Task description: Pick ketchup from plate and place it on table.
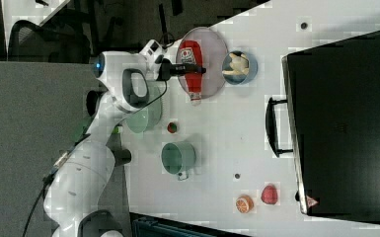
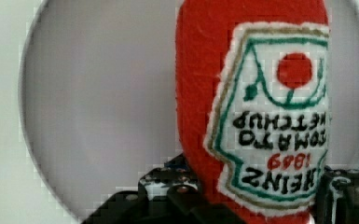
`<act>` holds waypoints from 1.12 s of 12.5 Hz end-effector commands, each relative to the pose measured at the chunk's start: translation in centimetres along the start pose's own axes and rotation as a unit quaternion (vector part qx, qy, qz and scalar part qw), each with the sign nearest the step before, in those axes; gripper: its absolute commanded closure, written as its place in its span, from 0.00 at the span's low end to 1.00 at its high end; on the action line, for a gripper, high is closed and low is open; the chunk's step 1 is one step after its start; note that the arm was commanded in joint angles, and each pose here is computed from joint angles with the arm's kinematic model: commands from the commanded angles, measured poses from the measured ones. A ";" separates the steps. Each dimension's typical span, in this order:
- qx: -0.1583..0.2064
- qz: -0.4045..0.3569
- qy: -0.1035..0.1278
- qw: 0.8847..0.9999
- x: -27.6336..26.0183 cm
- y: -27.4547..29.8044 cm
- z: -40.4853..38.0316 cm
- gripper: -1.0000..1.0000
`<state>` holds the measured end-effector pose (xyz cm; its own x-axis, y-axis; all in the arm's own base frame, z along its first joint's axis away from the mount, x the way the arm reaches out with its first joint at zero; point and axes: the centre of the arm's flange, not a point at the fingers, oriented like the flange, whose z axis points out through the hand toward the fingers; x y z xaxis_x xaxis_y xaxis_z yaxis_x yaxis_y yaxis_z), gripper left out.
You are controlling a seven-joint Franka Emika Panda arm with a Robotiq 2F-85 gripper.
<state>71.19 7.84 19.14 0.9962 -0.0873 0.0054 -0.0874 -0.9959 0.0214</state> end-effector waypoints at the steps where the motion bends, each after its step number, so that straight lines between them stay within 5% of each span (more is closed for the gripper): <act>1: -0.005 0.008 0.047 0.999 2.1 2.1 -12.5 0.40; 4: -0.007 0.024 0.056 0.998 1.0 4.2 -18.3 0.40; 8: 0.039 0.085 0.040 0.995 -2.9 8.4 -21.8 0.40; 14: 0.014 0.113 0.007 0.994 -12.2 12.4 -20.4 0.40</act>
<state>58.49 -3.08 43.60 0.9437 -0.3179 0.0920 -0.3180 -0.9480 -0.0142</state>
